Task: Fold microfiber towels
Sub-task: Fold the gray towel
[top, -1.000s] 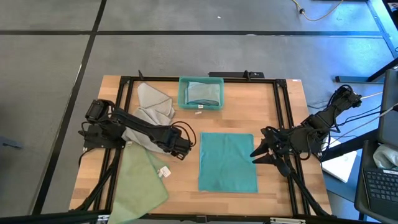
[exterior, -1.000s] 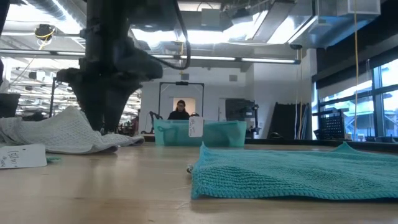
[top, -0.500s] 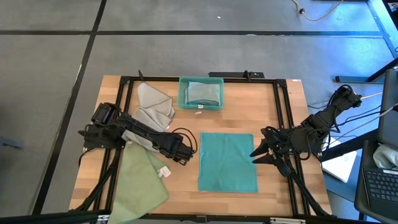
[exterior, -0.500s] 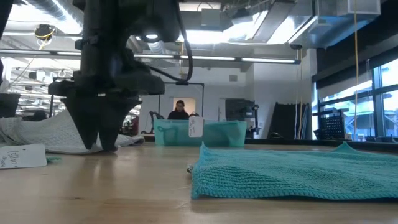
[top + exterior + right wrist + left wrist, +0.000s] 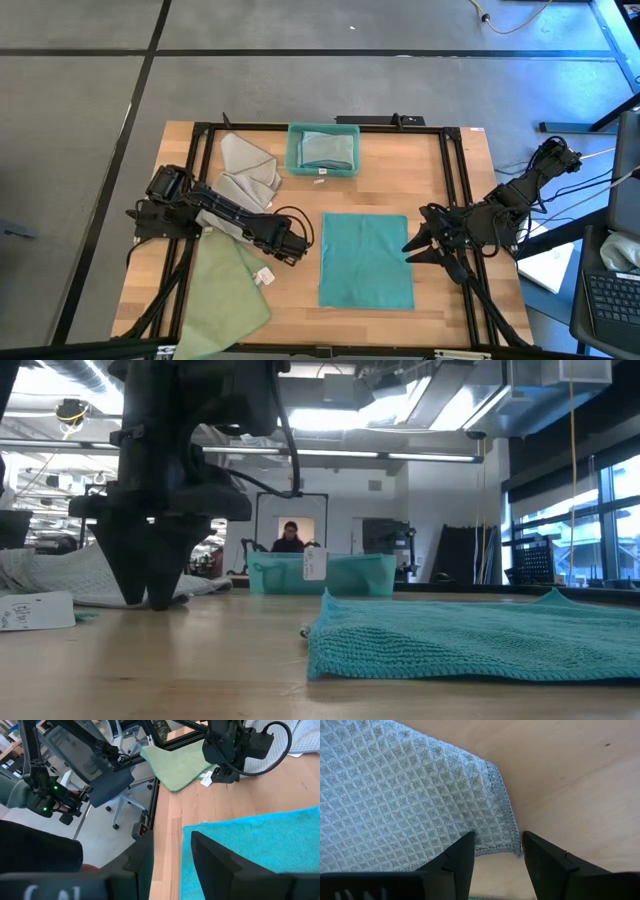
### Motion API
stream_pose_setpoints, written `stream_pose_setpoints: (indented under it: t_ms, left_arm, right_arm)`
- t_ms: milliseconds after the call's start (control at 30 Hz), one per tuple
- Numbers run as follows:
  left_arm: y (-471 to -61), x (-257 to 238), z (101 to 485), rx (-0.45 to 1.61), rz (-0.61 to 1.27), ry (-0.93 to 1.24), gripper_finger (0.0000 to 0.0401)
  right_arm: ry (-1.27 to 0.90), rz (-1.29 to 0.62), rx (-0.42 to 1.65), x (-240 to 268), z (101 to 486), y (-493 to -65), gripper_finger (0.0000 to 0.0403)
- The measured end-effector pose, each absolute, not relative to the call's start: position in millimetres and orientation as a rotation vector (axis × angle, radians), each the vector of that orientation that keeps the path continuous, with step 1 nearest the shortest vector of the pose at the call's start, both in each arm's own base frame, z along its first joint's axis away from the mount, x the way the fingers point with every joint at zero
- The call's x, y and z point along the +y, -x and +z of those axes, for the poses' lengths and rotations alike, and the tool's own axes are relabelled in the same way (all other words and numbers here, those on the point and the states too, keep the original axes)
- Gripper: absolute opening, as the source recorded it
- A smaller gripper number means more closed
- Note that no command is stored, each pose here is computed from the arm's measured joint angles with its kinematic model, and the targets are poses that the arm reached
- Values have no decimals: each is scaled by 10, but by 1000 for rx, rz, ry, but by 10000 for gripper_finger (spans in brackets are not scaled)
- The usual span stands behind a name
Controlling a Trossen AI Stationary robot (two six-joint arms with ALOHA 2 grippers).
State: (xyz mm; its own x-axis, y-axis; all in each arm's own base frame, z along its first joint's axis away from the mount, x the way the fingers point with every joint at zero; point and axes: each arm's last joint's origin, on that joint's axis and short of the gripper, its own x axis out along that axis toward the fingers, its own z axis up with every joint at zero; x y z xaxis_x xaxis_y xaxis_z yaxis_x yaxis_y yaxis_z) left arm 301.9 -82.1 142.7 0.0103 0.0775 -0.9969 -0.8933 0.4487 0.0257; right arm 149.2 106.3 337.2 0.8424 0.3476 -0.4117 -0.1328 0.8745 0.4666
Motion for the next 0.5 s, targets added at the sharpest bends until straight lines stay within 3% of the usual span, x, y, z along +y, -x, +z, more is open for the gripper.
stream_pose_setpoints:
  t_ms: [233,500]
  left_arm:
    - [-3021,-816,1425,1344,886,771,143]
    - [-3021,-809,1421,1338,883,750,60]
  right_arm:
    - [-440,263,510,1063,3372,-1492,133]
    - [-440,263,510,1064,3372,-1491,133]
